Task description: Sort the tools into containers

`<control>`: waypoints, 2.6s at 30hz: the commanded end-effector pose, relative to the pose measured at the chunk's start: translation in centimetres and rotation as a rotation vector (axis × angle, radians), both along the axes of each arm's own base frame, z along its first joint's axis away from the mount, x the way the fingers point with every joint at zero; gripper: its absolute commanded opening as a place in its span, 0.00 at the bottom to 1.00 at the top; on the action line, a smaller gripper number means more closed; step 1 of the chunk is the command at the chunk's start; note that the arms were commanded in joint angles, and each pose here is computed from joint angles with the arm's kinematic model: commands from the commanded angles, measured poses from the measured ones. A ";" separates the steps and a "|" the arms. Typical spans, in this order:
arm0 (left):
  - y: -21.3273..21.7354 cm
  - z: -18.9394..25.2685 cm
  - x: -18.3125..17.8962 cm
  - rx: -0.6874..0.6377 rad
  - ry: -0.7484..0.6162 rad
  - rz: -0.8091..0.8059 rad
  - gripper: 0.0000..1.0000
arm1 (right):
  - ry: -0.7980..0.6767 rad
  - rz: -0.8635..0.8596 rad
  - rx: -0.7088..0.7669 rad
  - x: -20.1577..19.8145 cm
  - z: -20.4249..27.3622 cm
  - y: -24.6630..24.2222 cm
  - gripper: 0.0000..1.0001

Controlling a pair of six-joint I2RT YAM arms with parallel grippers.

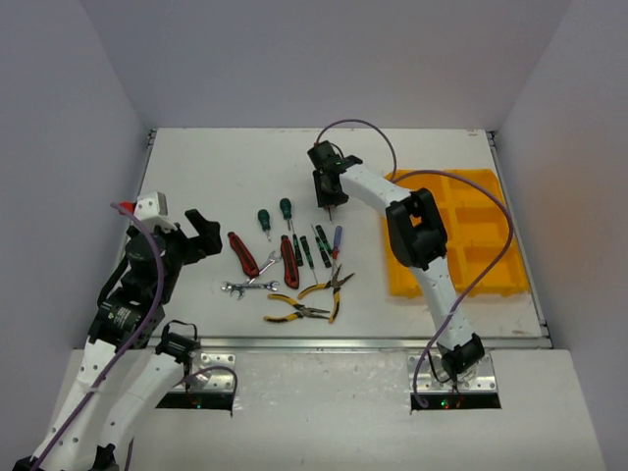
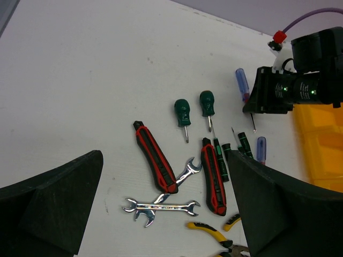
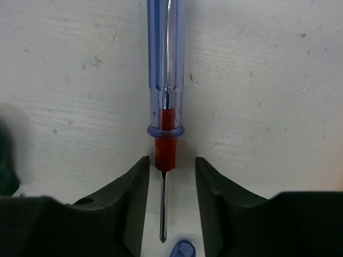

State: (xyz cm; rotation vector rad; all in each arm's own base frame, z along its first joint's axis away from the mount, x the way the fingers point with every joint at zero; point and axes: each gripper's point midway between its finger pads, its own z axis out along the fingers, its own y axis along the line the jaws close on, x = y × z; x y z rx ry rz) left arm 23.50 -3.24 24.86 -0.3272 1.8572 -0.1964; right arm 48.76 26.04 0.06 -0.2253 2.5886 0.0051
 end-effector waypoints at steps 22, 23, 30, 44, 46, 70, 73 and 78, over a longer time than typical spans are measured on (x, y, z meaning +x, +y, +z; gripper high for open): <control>-0.5 1.5 0.2 -0.018 -0.066 -0.022 1.00 | -0.189 -0.136 0.432 -0.7 12.0 0.3 0.00; -0.5 1.6 0.1 -0.019 -0.068 -0.022 1.00 | -0.190 -0.134 0.440 -0.8 12.4 0.2 0.00; -0.5 1.6 0.1 -0.020 -0.071 -0.025 1.00 | -0.222 -0.183 0.486 -2.8 15.6 -1.9 0.00; -0.4 1.9 -0.2 -0.027 -0.090 -0.019 1.00 | -0.345 -0.966 0.602 -6.2 16.2 -16.4 0.00; -0.4 1.9 -0.2 -0.027 -0.090 -0.018 1.00 | -0.315 -1.041 0.574 -6.1 15.5 -17.4 0.00; -0.5 1.9 -0.2 -0.026 -0.086 -0.022 1.00 | -0.204 -1.095 0.679 -2.2 15.5 -18.8 0.92; -0.7 1.7 -0.1 -0.025 -0.080 -0.031 1.00 | -0.311 -0.900 0.642 -2.0 18.8 -16.7 0.91; -0.8 1.6 0.0 -0.023 -0.073 -0.036 1.00 | -0.383 -0.539 0.333 -4.4 20.5 -10.3 0.91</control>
